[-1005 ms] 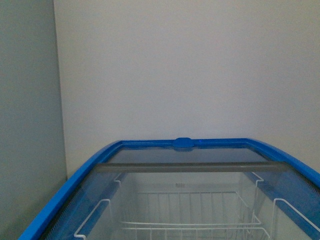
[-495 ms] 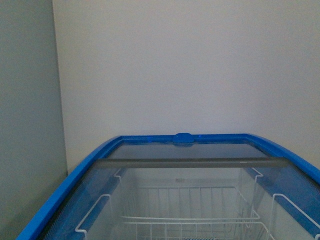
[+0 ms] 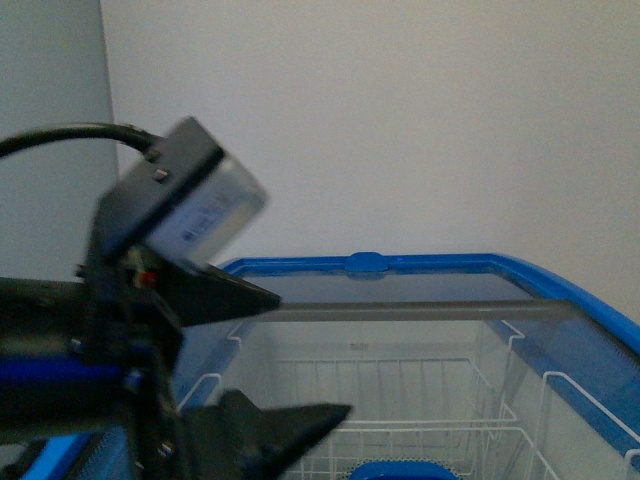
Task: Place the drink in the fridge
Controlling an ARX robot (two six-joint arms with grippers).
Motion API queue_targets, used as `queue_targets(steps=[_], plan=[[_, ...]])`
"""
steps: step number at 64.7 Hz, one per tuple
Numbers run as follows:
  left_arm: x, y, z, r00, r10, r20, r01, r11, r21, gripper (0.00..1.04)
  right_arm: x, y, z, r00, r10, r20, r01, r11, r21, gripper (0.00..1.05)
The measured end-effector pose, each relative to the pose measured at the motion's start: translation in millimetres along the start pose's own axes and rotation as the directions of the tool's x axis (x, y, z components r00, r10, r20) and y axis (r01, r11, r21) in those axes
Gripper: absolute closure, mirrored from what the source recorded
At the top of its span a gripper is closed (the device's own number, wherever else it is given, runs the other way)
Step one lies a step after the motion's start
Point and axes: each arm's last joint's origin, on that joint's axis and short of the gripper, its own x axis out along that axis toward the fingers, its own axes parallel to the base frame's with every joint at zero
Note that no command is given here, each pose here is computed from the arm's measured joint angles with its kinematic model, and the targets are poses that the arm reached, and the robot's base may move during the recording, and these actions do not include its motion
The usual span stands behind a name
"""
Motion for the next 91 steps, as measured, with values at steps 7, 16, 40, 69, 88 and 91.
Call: queue_targets(steps=[7, 16, 40, 69, 88, 91], plan=[[29.0, -10.2, -5.2, 0.995, -0.094, -0.020, 0.095, 0.995, 0.044, 0.08, 0.0, 0.0, 0.0, 1.000, 0.000, 0.000, 0.000, 1.000, 0.000, 0.65], [47.1, -10.0, -15.6, 0.991, -0.121, -0.050, 0.126, 0.988, 0.090, 0.08, 0.0, 0.0, 0.0, 1.000, 0.000, 0.000, 0.000, 1.000, 0.000, 0.65], [64.7, -14.3, -27.2, 0.976, -0.184, -0.115, 0.198, 0.973, 0.123, 0.08, 0.0, 0.0, 0.0, 1.000, 0.000, 0.000, 0.000, 1.000, 0.000, 0.65], [96.5, 7.5, -37.8, 0.982, -0.121, -0.144, 0.148, 0.970, 0.195, 0.08, 0.0, 0.0, 0.0, 1.000, -0.001, 0.000, 0.001, 1.000, 0.000, 0.65], [124.9, 44.0, -30.9, 0.989, 0.033, -0.142, 0.006, 0.964, 0.266, 0.08, 0.0, 0.0, 0.0, 1.000, 0.000, 0.000, 0.000, 1.000, 0.000, 0.65], [127.5, 51.5, -29.1, 0.987, 0.074, -0.141, -0.031, 0.959, 0.283, 0.08, 0.0, 0.0, 0.0, 1.000, 0.000, 0.000, 0.000, 1.000, 0.000, 0.65]])
